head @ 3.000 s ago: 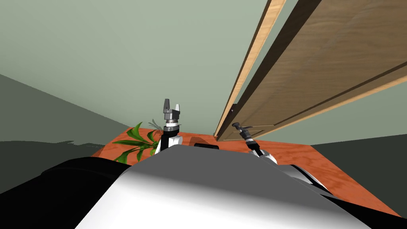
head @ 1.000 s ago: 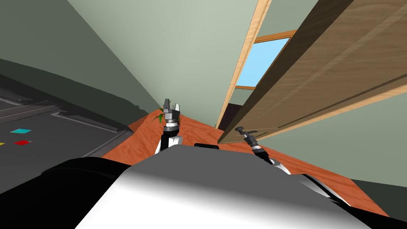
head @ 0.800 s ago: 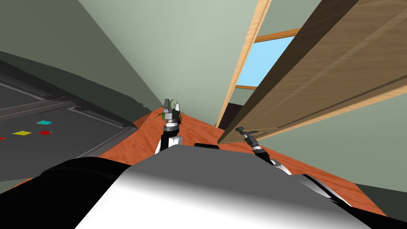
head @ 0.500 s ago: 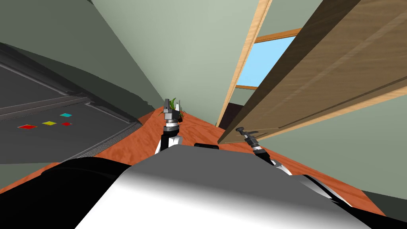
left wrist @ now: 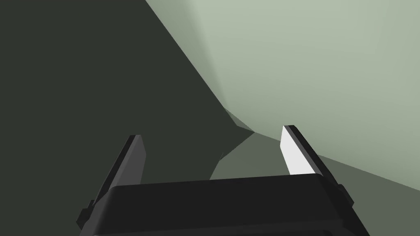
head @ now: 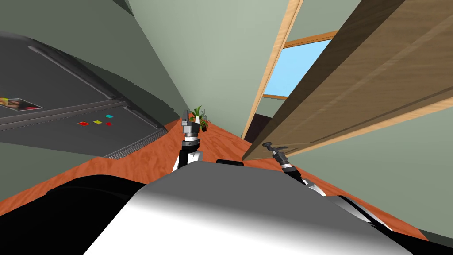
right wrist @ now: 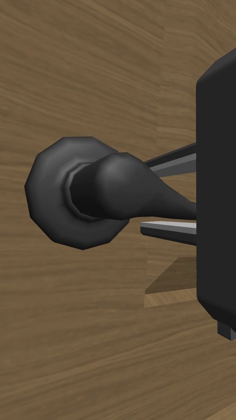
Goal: Pull the door open
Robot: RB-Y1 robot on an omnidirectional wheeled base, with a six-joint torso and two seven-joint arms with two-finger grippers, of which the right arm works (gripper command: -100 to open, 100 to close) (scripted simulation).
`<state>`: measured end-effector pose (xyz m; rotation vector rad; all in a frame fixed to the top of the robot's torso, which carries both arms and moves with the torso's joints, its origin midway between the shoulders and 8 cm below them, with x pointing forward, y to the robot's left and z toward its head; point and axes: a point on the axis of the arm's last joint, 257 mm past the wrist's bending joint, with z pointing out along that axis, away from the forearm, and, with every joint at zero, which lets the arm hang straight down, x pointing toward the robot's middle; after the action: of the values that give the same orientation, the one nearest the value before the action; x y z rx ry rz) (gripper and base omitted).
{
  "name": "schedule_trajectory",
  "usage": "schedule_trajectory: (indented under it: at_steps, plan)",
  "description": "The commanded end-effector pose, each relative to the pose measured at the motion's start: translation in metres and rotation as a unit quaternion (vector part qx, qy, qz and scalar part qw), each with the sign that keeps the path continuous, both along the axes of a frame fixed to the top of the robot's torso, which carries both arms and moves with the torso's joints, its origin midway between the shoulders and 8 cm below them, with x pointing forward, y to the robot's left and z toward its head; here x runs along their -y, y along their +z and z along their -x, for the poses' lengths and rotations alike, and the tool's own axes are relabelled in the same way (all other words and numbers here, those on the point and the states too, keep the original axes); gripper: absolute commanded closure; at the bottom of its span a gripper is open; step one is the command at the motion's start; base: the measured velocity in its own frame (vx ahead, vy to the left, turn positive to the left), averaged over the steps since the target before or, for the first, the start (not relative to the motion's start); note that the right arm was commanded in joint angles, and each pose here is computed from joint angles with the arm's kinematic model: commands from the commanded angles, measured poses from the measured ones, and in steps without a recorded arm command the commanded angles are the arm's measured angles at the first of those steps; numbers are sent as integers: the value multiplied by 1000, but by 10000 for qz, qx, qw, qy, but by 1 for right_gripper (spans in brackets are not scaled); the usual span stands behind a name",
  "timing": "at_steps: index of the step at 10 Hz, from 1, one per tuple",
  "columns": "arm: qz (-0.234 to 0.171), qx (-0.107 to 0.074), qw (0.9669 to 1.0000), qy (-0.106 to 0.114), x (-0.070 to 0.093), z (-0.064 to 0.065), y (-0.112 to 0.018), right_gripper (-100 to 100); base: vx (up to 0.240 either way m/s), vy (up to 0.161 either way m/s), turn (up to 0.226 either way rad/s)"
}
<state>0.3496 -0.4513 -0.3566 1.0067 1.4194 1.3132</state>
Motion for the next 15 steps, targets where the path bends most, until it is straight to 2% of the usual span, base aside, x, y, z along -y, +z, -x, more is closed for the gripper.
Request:
schedule_trajectory:
  at_steps: [1, 5, 8, 10, 15]
  plan:
    - [18, 8, 10000, -10, 3, 1, 1, 100, -207, -119, 166]
    - [-8, -24, 10000, 16, 0, 5, -2, 100, -152, -77, 115]
    - [1, -12, 10000, 11, 2, 8, -1, 100, -207, -89, 213]
    - [3, -10, 10000, 10, 3, 8, -1, 100, -132, -58, 56]
    - [11, 25, 10000, 16, 5, 11, 2, 100, -163, -95, 152]
